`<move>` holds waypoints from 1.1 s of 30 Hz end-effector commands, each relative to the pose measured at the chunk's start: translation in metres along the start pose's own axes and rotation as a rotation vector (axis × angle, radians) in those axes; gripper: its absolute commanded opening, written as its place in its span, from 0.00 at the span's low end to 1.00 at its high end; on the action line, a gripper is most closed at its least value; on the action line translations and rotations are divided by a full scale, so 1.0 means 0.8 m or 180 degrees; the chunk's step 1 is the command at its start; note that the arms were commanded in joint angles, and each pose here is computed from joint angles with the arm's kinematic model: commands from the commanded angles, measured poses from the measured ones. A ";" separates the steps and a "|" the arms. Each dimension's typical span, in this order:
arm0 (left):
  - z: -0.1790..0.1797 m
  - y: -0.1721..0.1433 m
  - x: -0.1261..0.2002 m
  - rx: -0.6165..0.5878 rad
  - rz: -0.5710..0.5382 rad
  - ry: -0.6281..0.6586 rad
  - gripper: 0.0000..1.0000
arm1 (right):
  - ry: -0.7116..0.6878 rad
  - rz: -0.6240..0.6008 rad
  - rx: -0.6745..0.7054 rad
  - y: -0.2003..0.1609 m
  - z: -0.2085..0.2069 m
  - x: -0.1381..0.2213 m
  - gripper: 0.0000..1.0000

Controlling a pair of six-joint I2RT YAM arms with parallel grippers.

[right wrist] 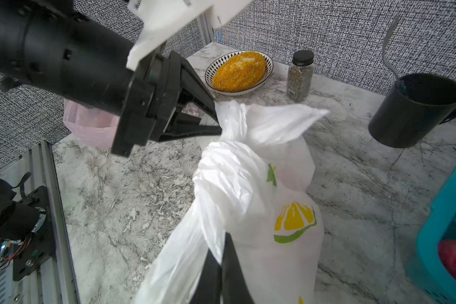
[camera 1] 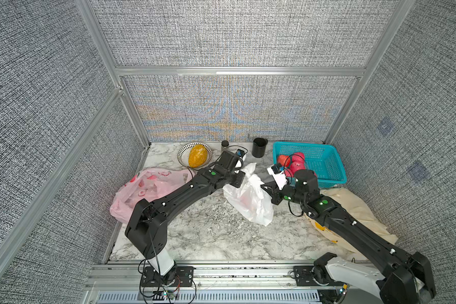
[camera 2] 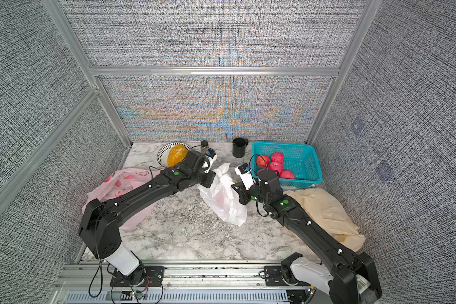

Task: Untie the knot of a plastic bag & take out the apple
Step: Untie the plastic bag at the center of the board.

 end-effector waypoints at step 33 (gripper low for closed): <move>0.003 0.010 0.015 0.0624 -0.0146 -0.0490 0.00 | -0.0270 0.0612 0.0672 0.041 0.021 -0.031 0.52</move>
Point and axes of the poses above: each gripper's point midway between its finger pads, its own x axis back along the fingers, its own z axis along the line the jaws close on, y = z × x, the point moved 7 cm from there along x, back along the fingers, and after that the axes turned 15 degrees about x, right-handed, at the moved point
